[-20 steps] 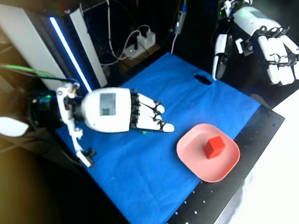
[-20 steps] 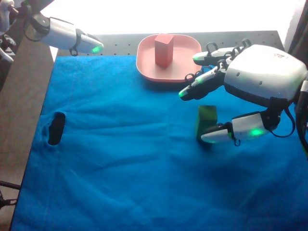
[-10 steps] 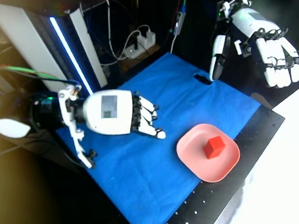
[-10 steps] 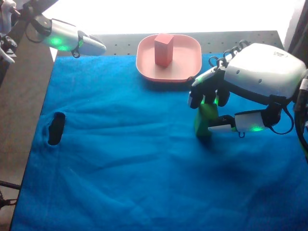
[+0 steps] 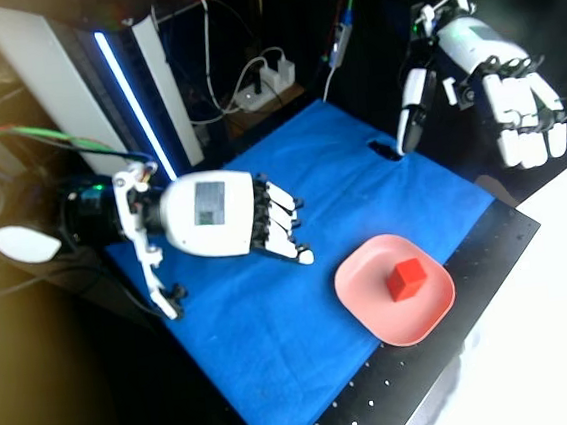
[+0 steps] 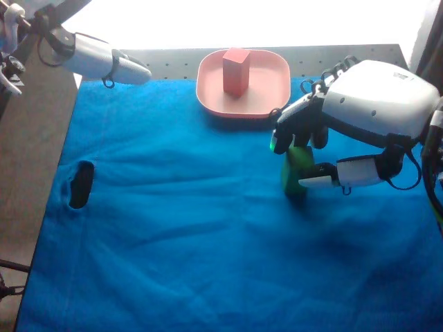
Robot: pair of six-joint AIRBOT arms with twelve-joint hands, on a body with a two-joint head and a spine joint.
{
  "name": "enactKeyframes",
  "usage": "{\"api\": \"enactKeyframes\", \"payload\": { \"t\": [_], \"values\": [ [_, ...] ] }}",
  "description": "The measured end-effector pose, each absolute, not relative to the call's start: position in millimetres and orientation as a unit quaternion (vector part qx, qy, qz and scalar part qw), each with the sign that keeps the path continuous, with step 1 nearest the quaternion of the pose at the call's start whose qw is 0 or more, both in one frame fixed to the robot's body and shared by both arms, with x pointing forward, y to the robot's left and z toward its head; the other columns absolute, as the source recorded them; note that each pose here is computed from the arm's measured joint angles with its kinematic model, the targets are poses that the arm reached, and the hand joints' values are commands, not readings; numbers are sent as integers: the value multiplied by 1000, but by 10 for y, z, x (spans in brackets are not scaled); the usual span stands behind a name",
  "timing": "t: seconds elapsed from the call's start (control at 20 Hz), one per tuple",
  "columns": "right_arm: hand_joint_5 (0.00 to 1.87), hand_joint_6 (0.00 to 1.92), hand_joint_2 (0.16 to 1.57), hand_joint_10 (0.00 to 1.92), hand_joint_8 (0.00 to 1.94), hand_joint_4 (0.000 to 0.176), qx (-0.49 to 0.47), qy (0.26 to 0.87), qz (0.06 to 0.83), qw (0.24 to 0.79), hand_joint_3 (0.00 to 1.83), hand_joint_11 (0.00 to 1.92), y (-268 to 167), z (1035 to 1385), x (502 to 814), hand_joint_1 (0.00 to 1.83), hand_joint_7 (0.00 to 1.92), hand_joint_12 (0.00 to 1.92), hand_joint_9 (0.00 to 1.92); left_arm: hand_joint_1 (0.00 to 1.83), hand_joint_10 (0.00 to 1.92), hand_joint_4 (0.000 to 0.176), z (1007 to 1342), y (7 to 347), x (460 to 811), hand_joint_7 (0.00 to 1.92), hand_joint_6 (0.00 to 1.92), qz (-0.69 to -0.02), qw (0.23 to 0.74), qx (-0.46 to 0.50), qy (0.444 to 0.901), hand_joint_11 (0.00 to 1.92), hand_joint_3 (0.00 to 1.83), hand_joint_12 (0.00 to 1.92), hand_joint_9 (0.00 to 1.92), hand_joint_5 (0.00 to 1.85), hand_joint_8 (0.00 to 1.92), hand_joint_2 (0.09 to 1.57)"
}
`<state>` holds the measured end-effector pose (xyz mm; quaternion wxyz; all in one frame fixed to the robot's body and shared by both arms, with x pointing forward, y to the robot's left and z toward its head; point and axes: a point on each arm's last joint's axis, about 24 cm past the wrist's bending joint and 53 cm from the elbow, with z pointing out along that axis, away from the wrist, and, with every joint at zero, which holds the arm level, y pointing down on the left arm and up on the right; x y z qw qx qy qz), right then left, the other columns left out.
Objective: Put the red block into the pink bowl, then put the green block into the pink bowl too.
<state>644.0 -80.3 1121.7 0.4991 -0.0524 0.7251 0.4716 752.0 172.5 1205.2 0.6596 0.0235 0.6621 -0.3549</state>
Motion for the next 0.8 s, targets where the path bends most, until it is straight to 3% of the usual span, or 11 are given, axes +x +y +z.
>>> {"api": "enactKeyframes", "payload": {
  "t": [0.1,0.2,0.3,0.35,0.4,0.45,0.55,0.6,0.65,0.75,0.8],
  "values": [
    [1043,672,1065,878,911,0,-49,725,469,502,0,763,-837,11219,6476,1285,1157,1370,1068,923,0,63,12008,1694,7496,366,0,-359,658,25,662,23,2,576,431,283,0,770],
    [1066,645,1055,822,858,0,-49,724,466,506,0,771,-861,11236,6509,1289,1184,1351,1092,929,0,61,11953,1609,7453,356,0,-364,652,31,665,19,3,578,421,277,0,772],
    [1057,690,1045,648,747,0,-50,721,464,513,0,833,-870,11307,6569,1289,1232,1249,1164,948,0,52,11901,1520,7400,350,4,-369,646,39,667,4,6,581,393,281,1,783],
    [1058,691,1044,608,747,0,-49,715,465,519,0,837,-868,11387,6610,1289,1232,1258,1184,935,1,93,11893,1498,7367,330,1,-374,646,42,664,0,6,512,366,271,2,790],
    [1043,724,1048,596,735,0,-48,709,466,527,0,856,-887,11468,6653,1287,1233,1290,1200,975,3,79,11879,1490,7346,327,5,-376,646,43,663,0,7,355,338,294,2,807],
    [1004,804,1055,610,737,0,-46,700,469,537,2,858,-904,11577,6709,1286,1227,1280,1183,956,0,134,11830,1475,7316,349,8,-376,643,46,666,0,4,233,312,335,4,816],
    [996,847,1063,608,755,0,-44,692,471,545,1,810,-911,11672,6758,1271,1200,1322,1147,956,0,143,11782,1454,7282,350,6,-375,640,48,669,0,2,189,278,346,2,818],
    [1007,762,1075,885,930,0,-46,688,472,549,0,769,-905,11723,6778,1280,1142,1511,1076,925,0,164,11755,1420,7249,368,6,-373,640,55,670,27,0,196,252,352,8,800],
    [1058,651,1065,990,947,0,-46,683,472,555,0,765,-904,11788,6814,1284,1143,1541,1020,883,4,140,11706,1366,7191,379,1,-370,638,66,672,76,0,222,258,341,8,783],
    [1066,630,1068,973,979,0,-46,674,473,566,0,763,-918,11900,6881,1284,1126,1508,1018,901,4,142,11611,1293,7087,362,1,-372,632,77,675,70,0,222,260,339,1,780],
    [1072,565,1088,1134,1126,0,-45,668,472,573,2,714,-947,11970,6927,1277,1056,1586,980,961,1,117,11547,1286,7031,273,0,-374,627,78,678,36,1,210,233,269,0,802]
  ]
}}
